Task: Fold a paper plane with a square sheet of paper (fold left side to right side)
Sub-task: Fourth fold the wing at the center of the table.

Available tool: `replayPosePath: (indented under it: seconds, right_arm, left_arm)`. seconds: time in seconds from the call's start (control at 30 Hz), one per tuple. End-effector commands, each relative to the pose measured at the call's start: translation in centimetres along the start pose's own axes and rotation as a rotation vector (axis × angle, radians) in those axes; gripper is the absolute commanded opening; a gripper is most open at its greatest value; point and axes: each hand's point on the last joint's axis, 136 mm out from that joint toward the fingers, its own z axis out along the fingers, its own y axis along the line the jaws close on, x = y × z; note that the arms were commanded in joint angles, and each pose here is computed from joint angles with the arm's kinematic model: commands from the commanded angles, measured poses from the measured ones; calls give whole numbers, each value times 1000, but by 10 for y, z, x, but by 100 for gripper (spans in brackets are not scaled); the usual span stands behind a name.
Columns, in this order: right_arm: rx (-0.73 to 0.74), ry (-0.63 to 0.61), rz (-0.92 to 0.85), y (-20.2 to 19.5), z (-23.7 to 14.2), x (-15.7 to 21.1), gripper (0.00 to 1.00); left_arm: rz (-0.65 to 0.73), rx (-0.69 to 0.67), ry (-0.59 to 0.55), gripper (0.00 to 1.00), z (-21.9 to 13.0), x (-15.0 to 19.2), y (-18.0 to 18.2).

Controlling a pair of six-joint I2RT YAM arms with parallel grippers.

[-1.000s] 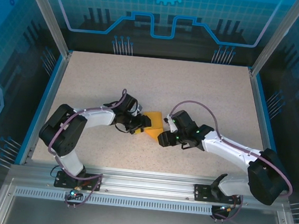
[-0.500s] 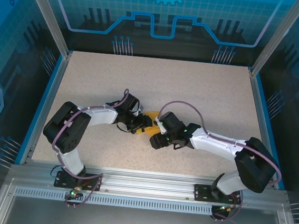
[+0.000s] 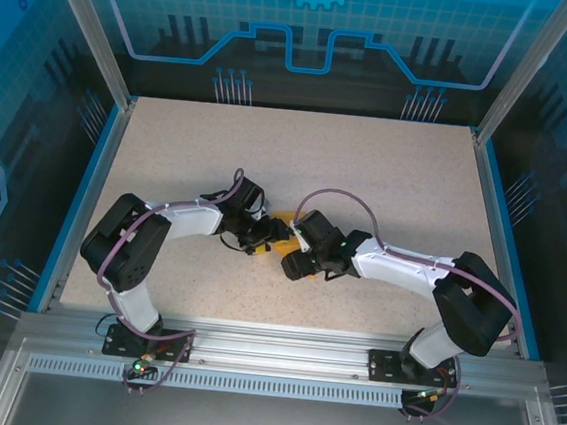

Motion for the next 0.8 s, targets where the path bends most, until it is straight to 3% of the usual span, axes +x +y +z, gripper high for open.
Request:
replayPosePath:
  seconds: [0.0,0.3,0.63,0.77]
  right_arm:
    - [15,-1,-10,-1,1,-5,67]
    - [74,15,-33,-6,4,-1,67]
    - [152,32,-62,-10,14,-2,66]
    - [187,41,-71,-13,20,-1,61]
  left_arm:
    - [17,32,3,62,0,-4,-14]
    - [52,84,-15,46,-6,-11,-33]
    - [58,115,-22,43,-17,-12,-49]
    - [47,124,-22,38,-17,-14,-53]
